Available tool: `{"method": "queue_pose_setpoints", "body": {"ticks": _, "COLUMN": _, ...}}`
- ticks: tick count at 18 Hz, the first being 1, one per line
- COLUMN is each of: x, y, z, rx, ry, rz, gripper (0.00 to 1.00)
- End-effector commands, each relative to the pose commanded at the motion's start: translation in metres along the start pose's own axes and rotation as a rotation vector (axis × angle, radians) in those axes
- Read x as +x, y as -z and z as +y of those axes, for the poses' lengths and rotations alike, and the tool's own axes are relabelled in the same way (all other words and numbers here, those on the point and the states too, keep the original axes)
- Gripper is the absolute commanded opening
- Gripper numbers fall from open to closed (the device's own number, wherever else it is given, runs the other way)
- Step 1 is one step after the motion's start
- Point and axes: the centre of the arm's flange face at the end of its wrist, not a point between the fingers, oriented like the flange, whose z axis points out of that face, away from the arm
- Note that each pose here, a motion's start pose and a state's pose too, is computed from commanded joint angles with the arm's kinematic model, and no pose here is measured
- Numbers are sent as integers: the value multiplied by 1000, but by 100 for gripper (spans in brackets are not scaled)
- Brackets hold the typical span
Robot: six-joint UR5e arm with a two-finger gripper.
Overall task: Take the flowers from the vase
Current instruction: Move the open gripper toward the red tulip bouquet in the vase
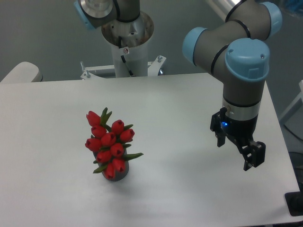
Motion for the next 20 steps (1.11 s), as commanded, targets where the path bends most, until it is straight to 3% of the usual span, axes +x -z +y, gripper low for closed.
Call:
{"method": "queue_pose_setpoints", "body": {"ticks": 12, "x": 36, "y": -12, "z": -10, "rx": 113, "ry": 10, "rz": 55, "gripper": 100}}
{"method": "queue_pose_setpoints", "body": {"ticks": 16, "x": 64, "y": -17, "z": -5, "rx": 294, "ry": 66, "rz": 102, "gripper": 100}}
{"method": "queue_pose_setpoints", "body": {"ticks": 20, "x": 90, "y": -25, "z": -8, "rx": 326, "ry": 145, "rz": 156, "gripper": 100}}
